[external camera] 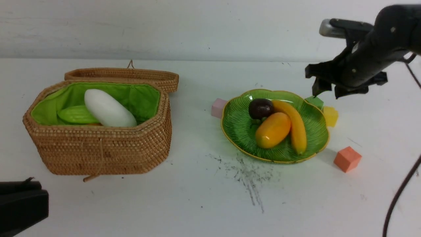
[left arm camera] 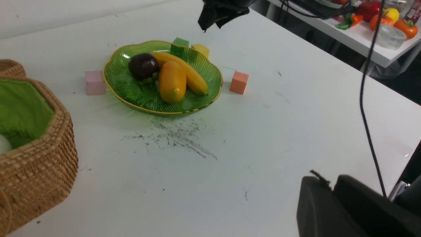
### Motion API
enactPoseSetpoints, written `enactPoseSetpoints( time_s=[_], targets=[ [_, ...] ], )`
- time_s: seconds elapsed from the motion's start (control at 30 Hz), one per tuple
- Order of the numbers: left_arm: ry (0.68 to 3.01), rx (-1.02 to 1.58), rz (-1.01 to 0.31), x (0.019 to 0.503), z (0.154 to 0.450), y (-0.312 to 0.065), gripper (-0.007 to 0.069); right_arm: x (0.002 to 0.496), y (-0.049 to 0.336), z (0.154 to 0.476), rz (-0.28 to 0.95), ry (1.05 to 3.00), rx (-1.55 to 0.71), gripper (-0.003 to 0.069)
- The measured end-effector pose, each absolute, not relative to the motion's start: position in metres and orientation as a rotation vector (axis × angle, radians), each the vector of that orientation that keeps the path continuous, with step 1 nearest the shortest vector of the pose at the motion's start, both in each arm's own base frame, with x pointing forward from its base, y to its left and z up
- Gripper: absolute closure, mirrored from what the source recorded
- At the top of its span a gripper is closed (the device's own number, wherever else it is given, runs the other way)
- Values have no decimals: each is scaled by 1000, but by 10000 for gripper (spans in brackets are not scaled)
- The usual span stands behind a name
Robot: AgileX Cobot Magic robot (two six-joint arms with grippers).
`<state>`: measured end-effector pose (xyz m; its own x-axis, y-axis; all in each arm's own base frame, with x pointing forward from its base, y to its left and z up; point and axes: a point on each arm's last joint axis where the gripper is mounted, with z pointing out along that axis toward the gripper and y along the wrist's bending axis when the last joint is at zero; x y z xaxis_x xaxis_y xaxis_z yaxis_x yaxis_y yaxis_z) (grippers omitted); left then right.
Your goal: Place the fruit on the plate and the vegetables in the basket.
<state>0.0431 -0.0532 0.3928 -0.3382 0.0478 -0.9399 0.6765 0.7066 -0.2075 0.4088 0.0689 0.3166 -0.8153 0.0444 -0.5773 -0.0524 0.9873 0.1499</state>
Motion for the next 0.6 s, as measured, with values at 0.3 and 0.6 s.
enactPoseSetpoints(
  time_s=[0.3, 0.6],
  targets=[
    [1737, 532, -671, 40, 396, -45, 638, 299, 54, 423, 201, 2473, -133, 665],
    [1585, 429, -714, 8, 348, -20, 638, 158, 35, 423, 246, 2432, -130, 674]
  ],
)
